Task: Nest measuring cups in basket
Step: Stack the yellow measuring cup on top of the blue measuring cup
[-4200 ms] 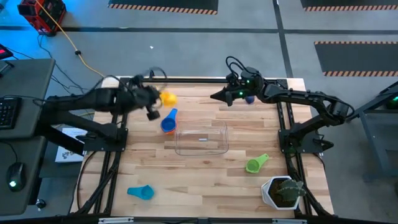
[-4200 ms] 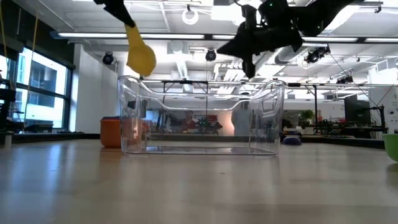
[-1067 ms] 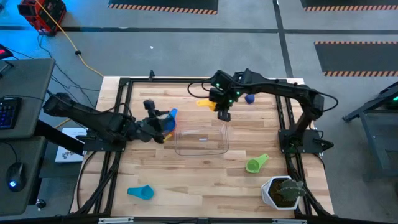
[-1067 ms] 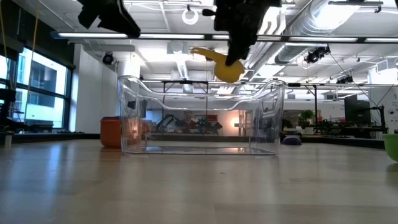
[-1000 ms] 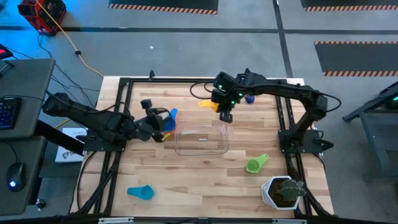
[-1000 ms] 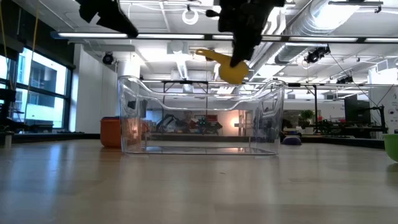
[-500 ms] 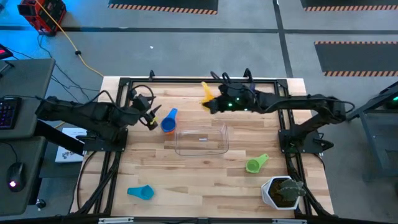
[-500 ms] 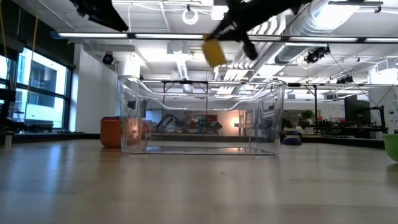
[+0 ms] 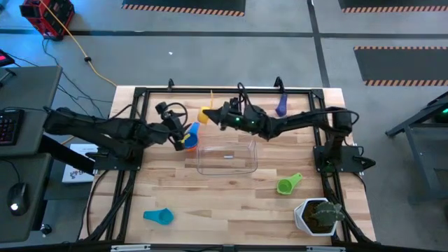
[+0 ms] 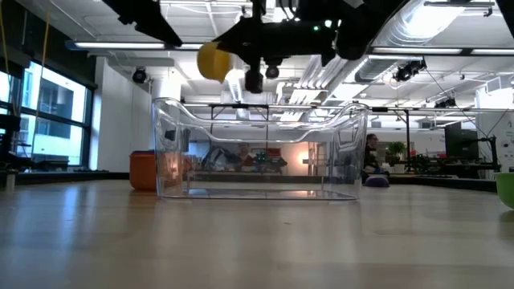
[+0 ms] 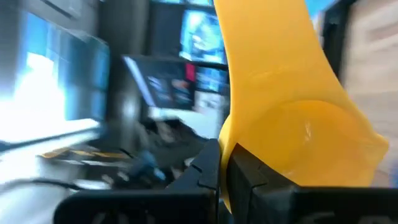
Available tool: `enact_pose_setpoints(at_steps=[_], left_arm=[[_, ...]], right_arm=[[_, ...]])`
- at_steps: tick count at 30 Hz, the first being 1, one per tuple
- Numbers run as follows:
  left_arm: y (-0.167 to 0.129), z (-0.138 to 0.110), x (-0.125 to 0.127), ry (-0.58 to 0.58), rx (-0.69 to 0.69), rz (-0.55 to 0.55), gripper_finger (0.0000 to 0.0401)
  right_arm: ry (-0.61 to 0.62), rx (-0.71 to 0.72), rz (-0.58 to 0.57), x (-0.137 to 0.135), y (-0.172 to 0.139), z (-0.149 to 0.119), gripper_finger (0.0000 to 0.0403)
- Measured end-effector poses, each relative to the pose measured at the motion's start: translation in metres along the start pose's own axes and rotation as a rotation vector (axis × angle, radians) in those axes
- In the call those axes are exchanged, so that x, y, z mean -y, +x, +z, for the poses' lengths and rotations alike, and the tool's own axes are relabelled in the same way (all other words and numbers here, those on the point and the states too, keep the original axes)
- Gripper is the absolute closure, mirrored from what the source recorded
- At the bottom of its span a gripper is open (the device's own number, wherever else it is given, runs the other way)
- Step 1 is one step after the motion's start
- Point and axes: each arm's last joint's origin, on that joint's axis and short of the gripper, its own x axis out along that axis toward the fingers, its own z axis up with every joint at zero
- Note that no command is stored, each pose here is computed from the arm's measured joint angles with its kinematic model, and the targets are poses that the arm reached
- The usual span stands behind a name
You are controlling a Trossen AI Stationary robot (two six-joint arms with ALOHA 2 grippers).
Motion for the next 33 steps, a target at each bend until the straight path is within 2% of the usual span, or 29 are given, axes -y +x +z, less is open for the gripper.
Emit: enact_pose_setpoints(at_steps=[4, 9, 12, 16, 19, 21, 23, 27, 29, 33], left_arm=[[0.010, 0.005, 0.010, -0.020, 0.005, 0.053, 0.0210], [0.017, 0.008, 0.018, -0.029, 0.013, 0.082, 0.0210], [0.019, 0.003, 0.021, 0.059, -0.030, 0.094, 0.0210], [0.008, -0.013, 0.017, 0.159, -0.123, 0.200, 0.0210], [-0.004, -0.027, 0.008, 0.093, -0.167, 0.248, 0.0210], [-0.012, -0.034, 0.001, -0.016, -0.184, 0.257, 0.0210], [-0.017, -0.041, -0.004, -0.107, -0.214, 0.238, 0.0210], [-0.015, -0.057, 0.002, -0.155, -0.309, 0.137, 0.0210], [-0.011, -0.069, 0.009, -0.172, -0.370, 0.078, 0.0212], [-0.001, -0.097, 0.029, -0.215, -0.509, -0.043, 0.0231]], right_arm=[[0.027, 0.064, 0.099, -0.005, 0.007, 0.002, 0.0403], [0.002, 0.068, 0.121, -0.011, 0.010, 0.004, 0.0403], [-0.017, 0.059, 0.119, -0.011, 0.010, 0.003, 0.0403], [-0.023, 0.030, 0.068, -0.006, 0.010, 0.000, 0.0403], [-0.033, -0.022, -0.011, 0.000, 0.012, -0.005, 0.0403], [-0.054, -0.068, -0.074, -0.005, 0.018, -0.009, 0.0403], [-0.132, -0.108, -0.131, -0.017, 0.027, -0.012, 0.0403], [-0.307, -0.184, -0.171, -0.039, 0.045, -0.013, 0.0403], [-0.366, -0.198, -0.218, -0.041, 0.049, -0.008, 0.0403], [-0.424, -0.236, -0.186, -0.048, 0.052, 0.005, 0.0403]])
